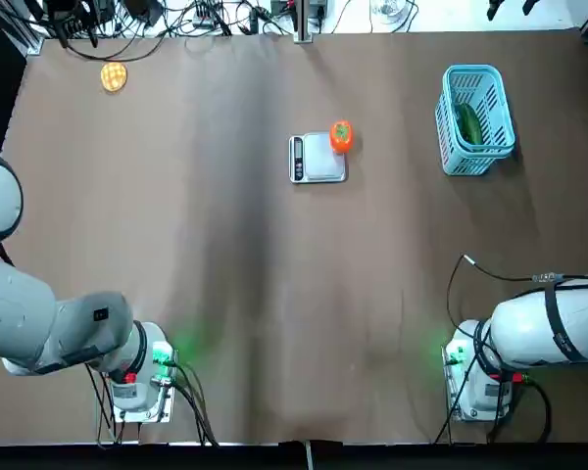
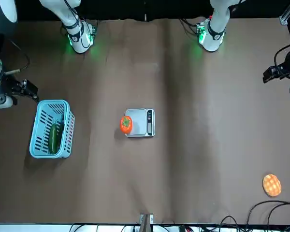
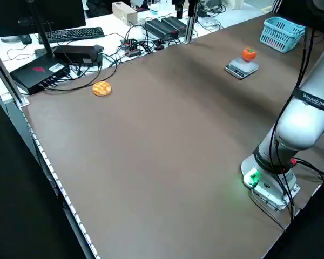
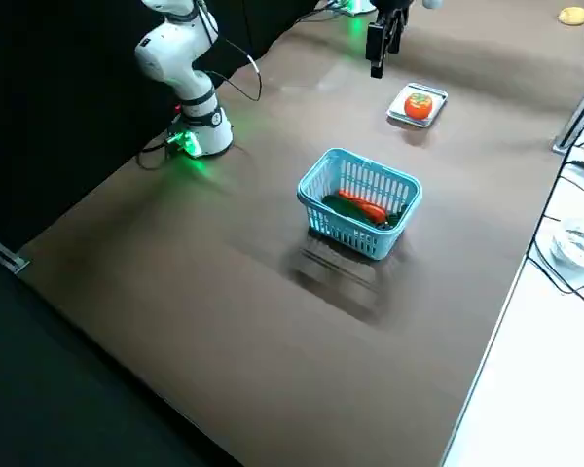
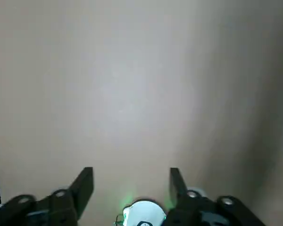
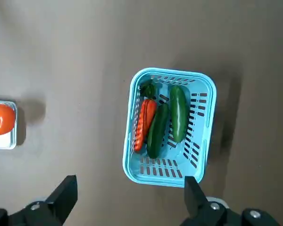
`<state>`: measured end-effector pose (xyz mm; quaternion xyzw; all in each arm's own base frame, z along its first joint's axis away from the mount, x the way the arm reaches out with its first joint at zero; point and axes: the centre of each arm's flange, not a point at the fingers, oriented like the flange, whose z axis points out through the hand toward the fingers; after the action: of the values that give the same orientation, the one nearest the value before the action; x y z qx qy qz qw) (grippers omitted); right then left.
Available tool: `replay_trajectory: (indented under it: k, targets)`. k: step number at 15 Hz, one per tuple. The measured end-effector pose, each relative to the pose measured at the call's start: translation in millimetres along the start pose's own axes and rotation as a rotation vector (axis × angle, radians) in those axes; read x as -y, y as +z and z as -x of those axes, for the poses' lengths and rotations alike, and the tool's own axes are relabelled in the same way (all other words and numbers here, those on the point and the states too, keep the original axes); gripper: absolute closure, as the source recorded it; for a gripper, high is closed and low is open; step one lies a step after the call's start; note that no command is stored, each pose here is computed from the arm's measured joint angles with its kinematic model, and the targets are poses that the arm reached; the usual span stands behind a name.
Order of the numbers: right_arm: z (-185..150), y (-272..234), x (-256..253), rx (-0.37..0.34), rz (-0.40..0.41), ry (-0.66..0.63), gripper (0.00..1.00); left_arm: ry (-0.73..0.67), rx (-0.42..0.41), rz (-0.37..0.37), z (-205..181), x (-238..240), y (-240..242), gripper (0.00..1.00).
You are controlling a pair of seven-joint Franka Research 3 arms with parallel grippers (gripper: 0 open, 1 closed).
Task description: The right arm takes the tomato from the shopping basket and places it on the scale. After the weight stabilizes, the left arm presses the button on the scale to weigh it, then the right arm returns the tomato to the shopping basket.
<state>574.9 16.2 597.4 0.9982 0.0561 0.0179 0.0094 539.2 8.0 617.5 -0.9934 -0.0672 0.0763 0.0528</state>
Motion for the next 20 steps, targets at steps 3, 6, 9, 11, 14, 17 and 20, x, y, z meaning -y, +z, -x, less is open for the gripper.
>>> replay_trajectory:
  k: [3,6,9,11,14,17,20]
  targets:
    - [0,0,0,0.001,0.000,0.000,0.00,-0.003,0.008,0.045,16,2,-13,0.02]
    - [0,0,0,0.001,0.000,0.000,0.00,-0.005,0.033,0.128,37,10,-20,0.00]
    - [0,0,0,0.002,0.000,0.000,0.00,-0.009,0.029,0.143,51,20,-22,0.00]
    - [0,0,0,0.002,0.000,0.000,0.00,-0.016,0.031,0.145,60,22,-21,0.00]
    - [0,0,0,0.002,0.000,0.000,0.00,-0.018,0.037,0.145,61,21,-18,0.00]
    - [0,0,0,0.002,0.000,0.000,0.00,-0.019,0.037,0.145,62,21,-18,0.00]
    - [0,0,0,0.002,0.000,0.000,0.00,-0.017,0.033,0.145,62,20,-19,0.00]
